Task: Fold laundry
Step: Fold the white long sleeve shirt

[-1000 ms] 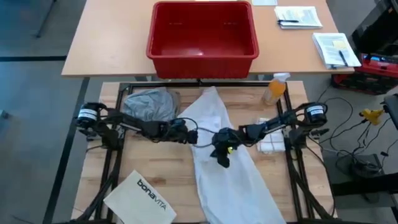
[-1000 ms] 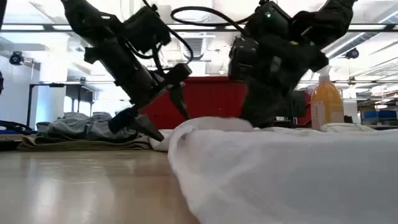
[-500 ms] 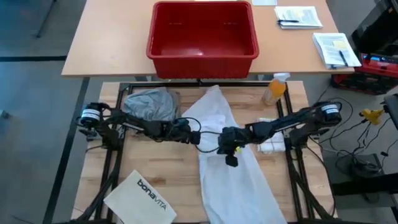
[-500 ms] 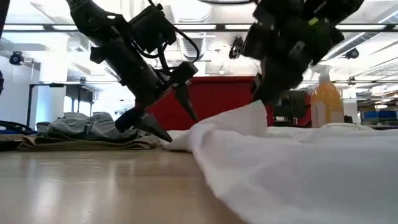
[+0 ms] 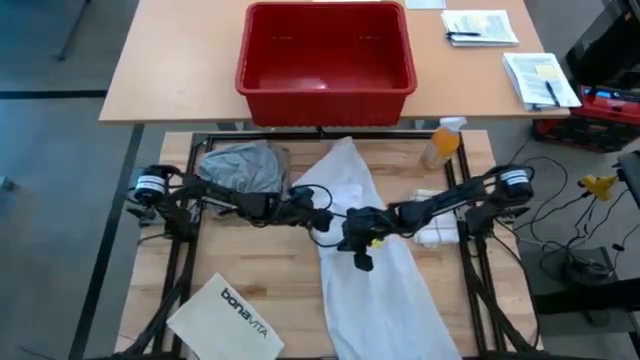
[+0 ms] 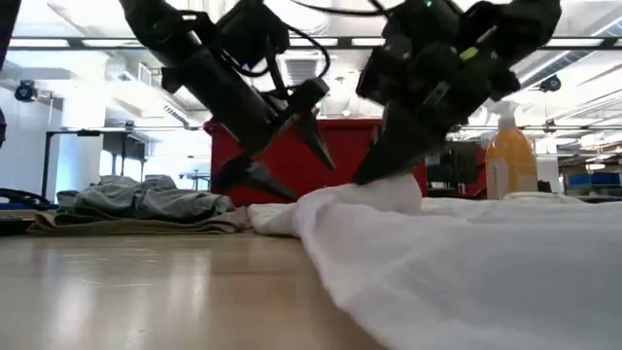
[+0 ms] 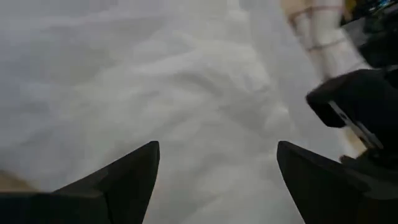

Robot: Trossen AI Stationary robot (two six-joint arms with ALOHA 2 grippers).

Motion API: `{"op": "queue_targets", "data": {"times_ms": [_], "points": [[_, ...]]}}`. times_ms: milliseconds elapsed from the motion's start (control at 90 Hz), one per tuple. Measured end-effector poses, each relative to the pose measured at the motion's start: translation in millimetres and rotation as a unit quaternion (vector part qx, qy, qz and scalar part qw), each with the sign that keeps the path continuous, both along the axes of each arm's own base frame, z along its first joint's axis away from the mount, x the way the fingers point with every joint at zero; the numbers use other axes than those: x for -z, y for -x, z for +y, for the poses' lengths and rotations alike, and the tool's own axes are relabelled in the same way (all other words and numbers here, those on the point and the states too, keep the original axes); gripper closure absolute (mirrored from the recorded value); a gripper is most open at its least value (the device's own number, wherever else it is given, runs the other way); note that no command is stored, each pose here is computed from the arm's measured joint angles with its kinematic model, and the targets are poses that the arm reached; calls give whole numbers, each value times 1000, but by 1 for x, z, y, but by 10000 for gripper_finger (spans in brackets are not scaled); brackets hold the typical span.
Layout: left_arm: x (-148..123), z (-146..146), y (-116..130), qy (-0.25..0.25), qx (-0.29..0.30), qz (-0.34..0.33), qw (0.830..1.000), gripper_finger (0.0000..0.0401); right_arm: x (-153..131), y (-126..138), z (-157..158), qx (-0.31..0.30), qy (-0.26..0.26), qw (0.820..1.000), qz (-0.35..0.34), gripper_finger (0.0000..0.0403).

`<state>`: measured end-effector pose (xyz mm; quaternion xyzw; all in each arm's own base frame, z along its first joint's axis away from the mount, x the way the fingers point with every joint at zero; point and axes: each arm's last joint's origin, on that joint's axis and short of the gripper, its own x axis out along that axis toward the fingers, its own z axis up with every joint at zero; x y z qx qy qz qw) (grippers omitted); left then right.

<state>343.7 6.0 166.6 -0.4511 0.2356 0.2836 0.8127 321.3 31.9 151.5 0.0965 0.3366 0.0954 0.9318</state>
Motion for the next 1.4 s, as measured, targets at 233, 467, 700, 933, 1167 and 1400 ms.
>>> {"op": "queue_targets", "data": {"times_ms": [233,467,700,933,1167,1400], "points": [[29,8,-7,46,28,38,998,92,17,-3,5,-12,-16,999,25,402],[35,15,-11,58,27,36,997,92,18,-1,22,-62,-47,996,33,403],[34,23,-10,53,24,32,998,92,9,3,19,-78,-67,994,38,403],[33,23,-10,58,30,28,998,92,-13,-11,19,22,75,991,-105,403],[32,22,-8,64,53,41,996,92,1,-26,15,27,155,983,-95,403],[30,25,-5,51,131,52,989,92,10,-28,16,-8,200,975,-95,403]]}}
